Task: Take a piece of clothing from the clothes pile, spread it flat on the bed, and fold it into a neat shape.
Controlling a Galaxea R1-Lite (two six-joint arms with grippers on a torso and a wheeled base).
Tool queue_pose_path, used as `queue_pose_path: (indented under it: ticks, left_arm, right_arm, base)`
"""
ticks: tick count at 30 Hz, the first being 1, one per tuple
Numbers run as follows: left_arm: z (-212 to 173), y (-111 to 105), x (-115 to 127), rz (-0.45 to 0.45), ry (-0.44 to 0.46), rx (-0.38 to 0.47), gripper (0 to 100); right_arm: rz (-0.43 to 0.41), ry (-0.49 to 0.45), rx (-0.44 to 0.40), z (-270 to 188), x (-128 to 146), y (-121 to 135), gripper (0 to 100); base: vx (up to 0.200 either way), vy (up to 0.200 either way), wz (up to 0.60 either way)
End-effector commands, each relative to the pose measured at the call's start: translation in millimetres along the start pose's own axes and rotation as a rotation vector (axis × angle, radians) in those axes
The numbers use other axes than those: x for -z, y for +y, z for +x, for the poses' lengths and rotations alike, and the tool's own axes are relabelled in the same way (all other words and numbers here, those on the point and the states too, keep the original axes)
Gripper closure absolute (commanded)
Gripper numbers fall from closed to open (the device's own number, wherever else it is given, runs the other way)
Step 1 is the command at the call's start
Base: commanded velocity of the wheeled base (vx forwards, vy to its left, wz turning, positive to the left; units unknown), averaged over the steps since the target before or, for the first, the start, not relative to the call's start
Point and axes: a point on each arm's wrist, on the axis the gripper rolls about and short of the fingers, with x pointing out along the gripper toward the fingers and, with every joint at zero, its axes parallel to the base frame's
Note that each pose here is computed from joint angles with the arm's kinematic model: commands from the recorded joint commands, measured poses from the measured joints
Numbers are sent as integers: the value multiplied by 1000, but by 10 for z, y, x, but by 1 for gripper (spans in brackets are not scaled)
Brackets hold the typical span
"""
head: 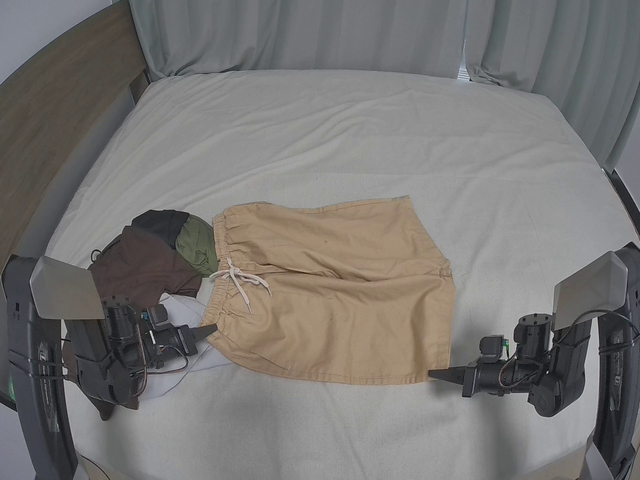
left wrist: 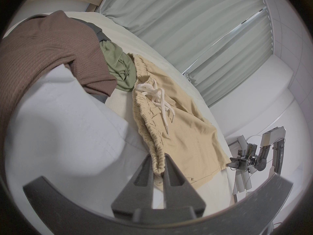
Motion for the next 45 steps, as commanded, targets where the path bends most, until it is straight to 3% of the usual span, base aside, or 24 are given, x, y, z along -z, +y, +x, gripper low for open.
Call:
queue_pose_path:
  ticks: [1, 23, 35, 45]
  left_arm:
    - [-12, -39, -17, 16, -14, 11, 100]
    - [-490, -422, 159, -15, 75, 11, 100]
    - [-764, -454, 435, 22, 188, -36, 100]
    - [-911, -485, 531, 21, 231, -58, 100]
  right_arm:
    - [5, 2, 17, -33, 12, 27, 100]
    - [5, 86, 108, -367, 271, 139, 100]
    - [-15, 94, 109, -541, 278, 318, 100]
    - [-27, 109, 113, -584, 315, 326, 100]
  base:
    - [0, 0, 0]
    - [0, 0, 0]
    - [0, 0, 0]
    - [0, 0, 0]
